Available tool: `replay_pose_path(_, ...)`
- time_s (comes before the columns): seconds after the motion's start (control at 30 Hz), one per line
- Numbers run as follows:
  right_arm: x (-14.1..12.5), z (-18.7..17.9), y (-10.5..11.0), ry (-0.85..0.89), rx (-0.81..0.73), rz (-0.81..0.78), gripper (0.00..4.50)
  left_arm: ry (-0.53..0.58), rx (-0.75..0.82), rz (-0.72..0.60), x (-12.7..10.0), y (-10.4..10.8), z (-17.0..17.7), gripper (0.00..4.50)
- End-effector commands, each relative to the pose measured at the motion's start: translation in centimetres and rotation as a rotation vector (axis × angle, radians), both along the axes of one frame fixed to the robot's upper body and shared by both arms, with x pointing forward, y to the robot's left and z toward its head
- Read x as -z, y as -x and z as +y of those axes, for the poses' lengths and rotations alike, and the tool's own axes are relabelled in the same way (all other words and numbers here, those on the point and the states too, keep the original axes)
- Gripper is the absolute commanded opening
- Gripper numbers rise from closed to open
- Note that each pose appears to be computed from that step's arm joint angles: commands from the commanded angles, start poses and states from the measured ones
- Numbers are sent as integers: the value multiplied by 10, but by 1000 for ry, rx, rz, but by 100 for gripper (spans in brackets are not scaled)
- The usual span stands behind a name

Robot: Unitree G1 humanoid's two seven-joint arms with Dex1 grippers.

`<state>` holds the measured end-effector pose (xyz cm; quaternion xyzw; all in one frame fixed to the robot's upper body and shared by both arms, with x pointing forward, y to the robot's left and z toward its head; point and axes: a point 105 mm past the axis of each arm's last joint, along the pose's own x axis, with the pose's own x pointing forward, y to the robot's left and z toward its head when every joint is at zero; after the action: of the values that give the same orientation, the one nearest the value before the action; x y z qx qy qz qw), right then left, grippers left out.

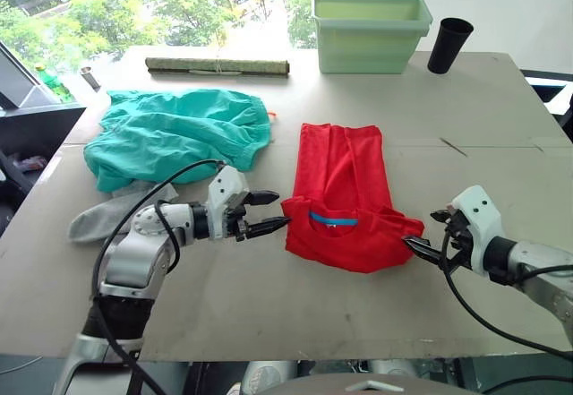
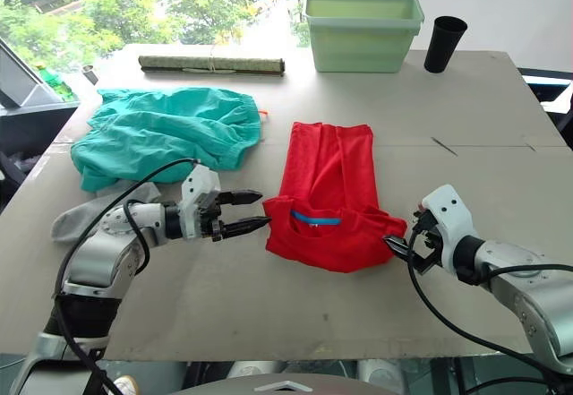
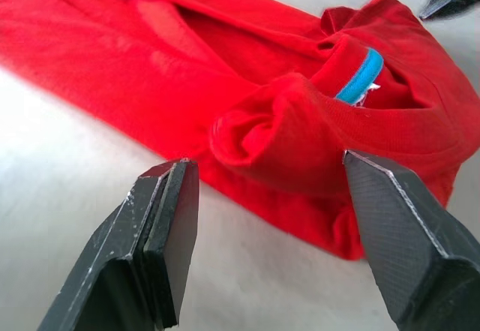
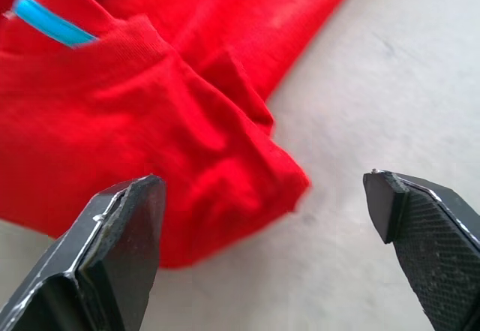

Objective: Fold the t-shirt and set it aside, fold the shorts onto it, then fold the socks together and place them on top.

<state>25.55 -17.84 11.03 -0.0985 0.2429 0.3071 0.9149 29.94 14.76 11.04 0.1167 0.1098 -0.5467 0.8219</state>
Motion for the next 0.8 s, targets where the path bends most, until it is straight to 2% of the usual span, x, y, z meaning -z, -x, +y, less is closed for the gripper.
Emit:
replay_pose_path(0.03,4,2,-8,-14,-13,50,445,-10,43,-14,0,-8,-7,333)
replay_pose_path(0.1,5,6,-12,-22,-27,62,445,-12,66,1,2,-8,-8,333)
replay_pose_path(0.13,6,9,-13,-31,-34,76,422,-19,76,4,3,-9,-9,333)
replay_pose_path(0.2,10,12,-14,-31,-48,106,362,-21,85,18,6,-10,-10,278)
replay_pose_path(0.23,12,13,-14,-19,-55,113,309,-25,93,26,8,-10,-10,243)
replay_pose_path(0.27,13,13,-14,-14,-58,114,248,-26,102,34,9,-10,-11,187)
replay_pose_path(0.3,11,14,-15,-19,-63,111,220,-17,102,38,9,-10,-11,159)
replay_pose_path(0.33,9,15,-15,-22,-66,100,164,0,99,42,8,-11,-12,101)
replay_pose_path(0.4,2,15,-15,-31,-63,73,71,42,97,56,2,-11,-12,15)
replay_pose_path(0.43,-3,15,-16,-39,-62,55,16,61,92,60,-2,-11,-11,0)
replay_pose_path(0.67,-42,27,-5,-103,-144,-99,7,189,12,107,-32,-13,5,0)
replay_pose_path(0.73,-50,28,-14,-109,-130,-134,7,179,-27,49,-42,-26,7,0)
replay_pose_path(0.8,-58,28,-33,-92,-101,-180,7,148,-67,-33,-52,-43,4,0)
